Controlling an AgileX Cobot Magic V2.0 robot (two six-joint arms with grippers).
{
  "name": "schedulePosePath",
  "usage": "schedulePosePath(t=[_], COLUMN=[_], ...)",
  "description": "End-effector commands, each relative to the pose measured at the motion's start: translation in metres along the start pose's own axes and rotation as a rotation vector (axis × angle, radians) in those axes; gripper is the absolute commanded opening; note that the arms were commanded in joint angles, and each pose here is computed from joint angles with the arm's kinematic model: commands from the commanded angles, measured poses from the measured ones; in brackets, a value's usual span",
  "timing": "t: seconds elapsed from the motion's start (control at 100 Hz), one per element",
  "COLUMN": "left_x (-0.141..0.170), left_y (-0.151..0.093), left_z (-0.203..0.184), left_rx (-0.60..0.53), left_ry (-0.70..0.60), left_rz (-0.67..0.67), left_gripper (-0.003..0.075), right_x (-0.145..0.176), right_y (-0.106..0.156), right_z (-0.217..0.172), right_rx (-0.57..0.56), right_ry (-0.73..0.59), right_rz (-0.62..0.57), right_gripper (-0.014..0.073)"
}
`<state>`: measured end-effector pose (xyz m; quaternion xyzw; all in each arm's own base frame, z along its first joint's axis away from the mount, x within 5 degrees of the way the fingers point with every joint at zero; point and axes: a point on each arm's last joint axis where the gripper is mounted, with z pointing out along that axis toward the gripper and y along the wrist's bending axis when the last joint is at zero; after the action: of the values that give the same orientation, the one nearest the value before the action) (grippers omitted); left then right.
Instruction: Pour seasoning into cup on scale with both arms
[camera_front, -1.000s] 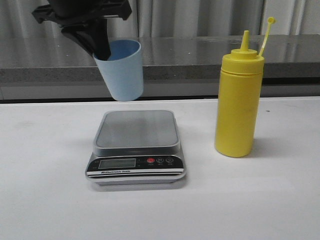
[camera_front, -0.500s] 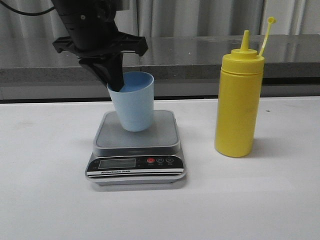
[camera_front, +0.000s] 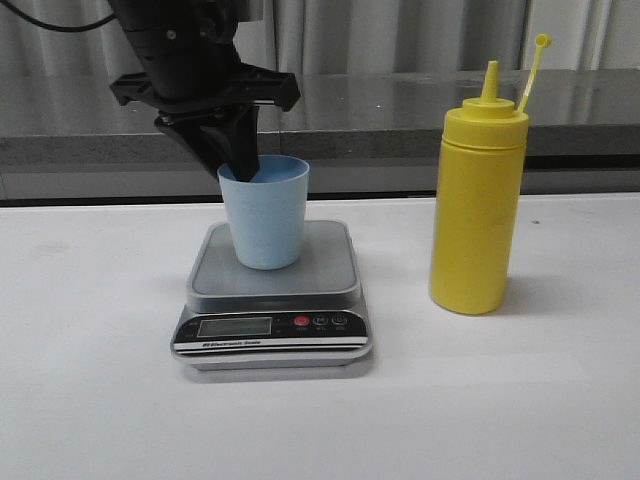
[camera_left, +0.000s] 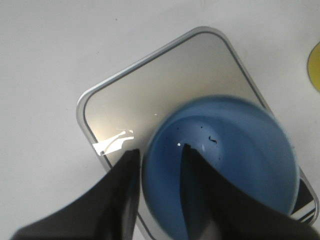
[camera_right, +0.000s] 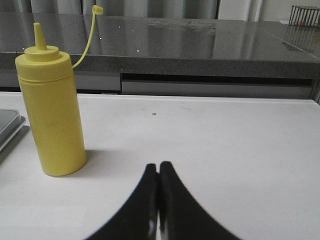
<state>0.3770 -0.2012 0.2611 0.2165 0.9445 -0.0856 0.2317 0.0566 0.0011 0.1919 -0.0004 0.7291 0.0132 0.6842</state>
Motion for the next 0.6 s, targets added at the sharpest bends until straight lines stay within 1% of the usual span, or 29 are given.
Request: schedulePosePath(t=[0.0, 0.22, 0.27, 0.42, 0.59], left_x=[-0.018, -0.026, -0.026, -0.025, -0.024], left_y=[-0.005, -0.006, -0.005, 0.0, 0.018], left_z=[-0.038, -0.052, -0.054, -0.067, -0.089], left_rx=[0.013, 0.013, 0.012, 0.005, -0.029], left_ry=[-0.131, -0.147, -0.15, -0.159, -0.184], left_rz=[0.005, 0.003, -0.005, -0.013, -0.042], left_gripper=[0.0214, 0.0204, 0.0186, 0.01, 0.002], right_x=[-0.014, -0.014, -0.014, -0.014, -0.014], right_y=[0.0, 0.0, 0.0, 0.0, 0.0], right_z=[-0.003, -0.003, -0.003, -0.003, -0.003], right_rx=[0.004, 0.004, 0.004, 0.004, 0.004], right_ry=[-0.121, -0.121, -0.121, -0.121, -0.121], right_rz=[-0.012, -0.012, -0.012, -0.012, -0.012], right_gripper=[-0.0039, -0.0039, -0.0039, -0.0039, -0.0039])
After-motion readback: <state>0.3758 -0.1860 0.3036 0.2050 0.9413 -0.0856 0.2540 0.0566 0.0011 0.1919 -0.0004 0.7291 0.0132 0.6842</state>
